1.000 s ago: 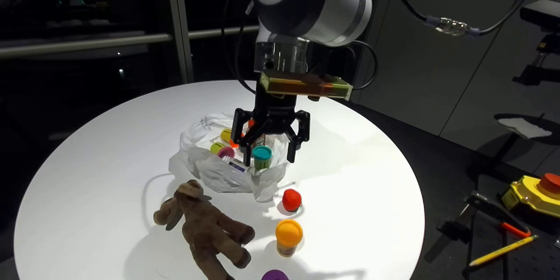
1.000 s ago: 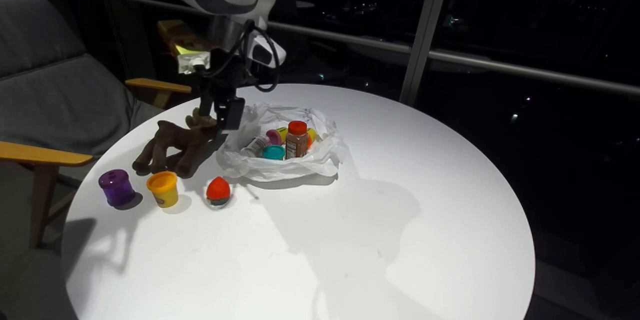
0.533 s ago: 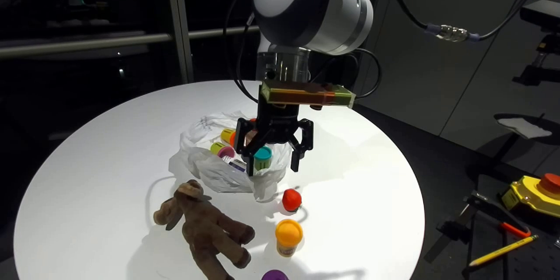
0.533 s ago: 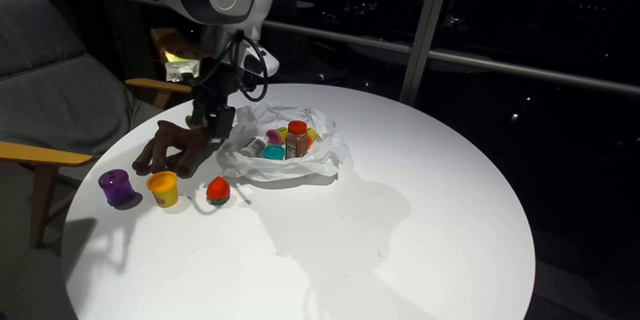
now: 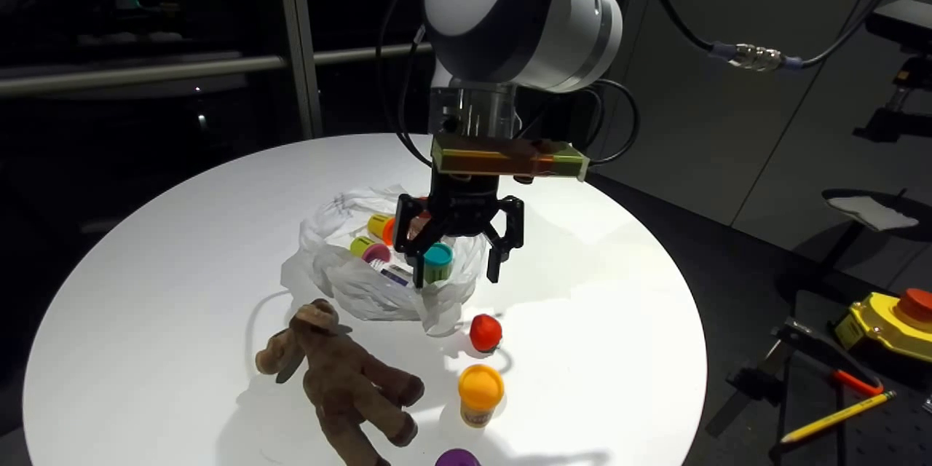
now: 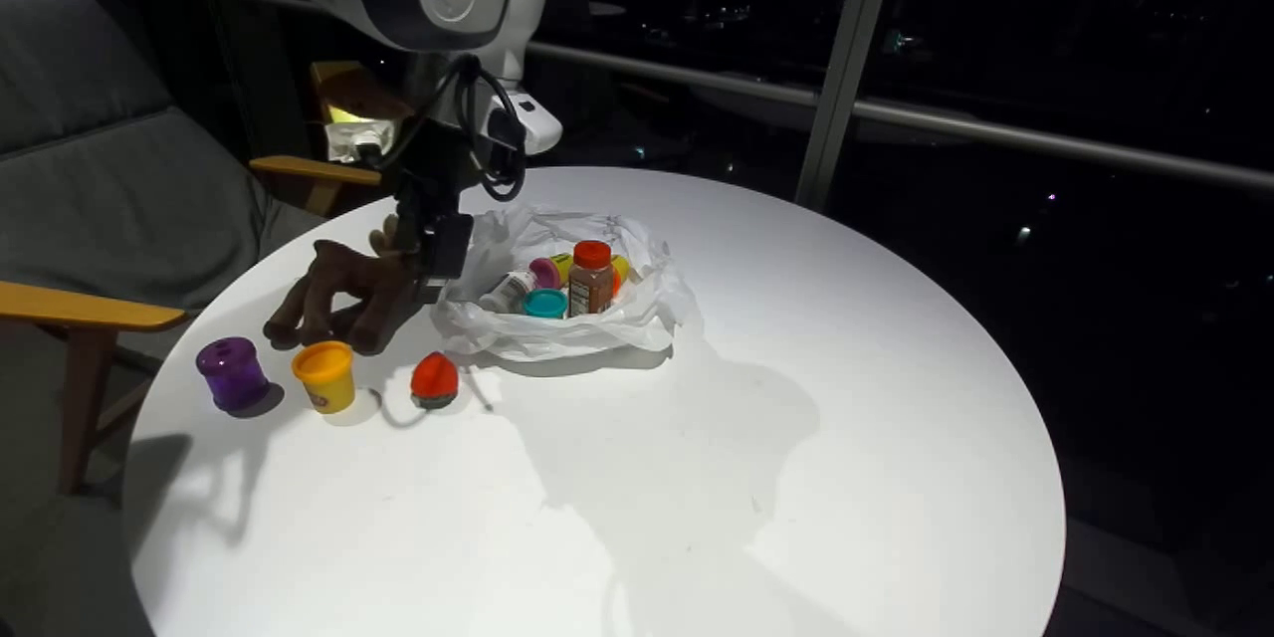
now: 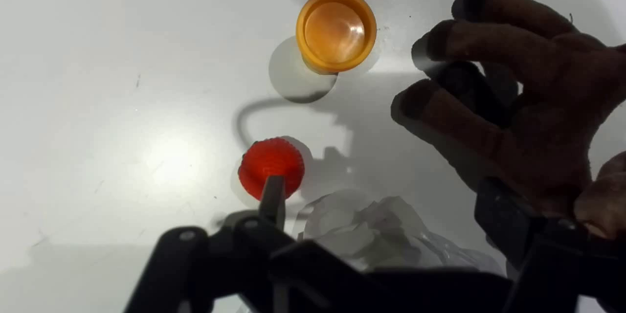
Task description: Put the object on the table in the plastic bag
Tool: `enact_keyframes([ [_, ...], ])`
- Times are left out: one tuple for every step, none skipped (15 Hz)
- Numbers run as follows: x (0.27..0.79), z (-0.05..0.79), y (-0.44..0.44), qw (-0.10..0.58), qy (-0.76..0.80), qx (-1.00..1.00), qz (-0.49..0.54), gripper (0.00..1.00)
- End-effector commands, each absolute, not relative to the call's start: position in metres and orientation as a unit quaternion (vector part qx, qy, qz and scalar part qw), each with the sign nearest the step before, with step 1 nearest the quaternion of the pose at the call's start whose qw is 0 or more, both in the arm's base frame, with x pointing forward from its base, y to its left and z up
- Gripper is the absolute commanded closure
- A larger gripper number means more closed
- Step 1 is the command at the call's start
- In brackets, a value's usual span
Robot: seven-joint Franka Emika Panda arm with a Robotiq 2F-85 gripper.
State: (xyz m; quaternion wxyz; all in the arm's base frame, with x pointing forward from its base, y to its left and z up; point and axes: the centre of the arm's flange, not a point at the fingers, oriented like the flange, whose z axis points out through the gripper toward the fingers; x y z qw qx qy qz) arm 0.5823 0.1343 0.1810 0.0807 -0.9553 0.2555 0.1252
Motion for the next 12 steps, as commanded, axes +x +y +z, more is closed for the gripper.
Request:
enact_keyframes([
  [0.574, 0.197, 0.138, 0.047, 0.308, -0.945, 0.1, 0.0],
  [0.572, 0.195, 0.139, 0.039, 0.318, -0.942, 0.1, 0.0],
  [0.569, 0.191, 0.14, 0.031, 0.325, -0.939, 0.106, 0.0],
  [0.565, 0.186, 0.141, 0.022, 0.331, -0.937, 0.108, 0.0],
  [0.563, 0.183, 0.142, 0.014, 0.338, -0.935, 0.108, 0.0],
  [0.559, 0.177, 0.143, 0.006, 0.342, -0.933, 0.111, 0.0],
  [0.556, 0.173, 0.143, 0.0, 0.344, -0.932, 0.113, 0.0],
  [0.551, 0.169, 0.144, -0.004, 0.342, -0.933, 0.117, 0.0],
  [0.547, 0.166, 0.145, -0.007, 0.338, -0.933, 0.121, 0.0],
  [0.543, 0.162, 0.145, -0.008, 0.332, -0.935, 0.125, 0.0],
  [0.539, 0.16, 0.146, -0.008, 0.327, -0.936, 0.129, 0.0],
  [0.535, 0.158, 0.147, -0.004, 0.318, -0.939, 0.13, 0.0],
])
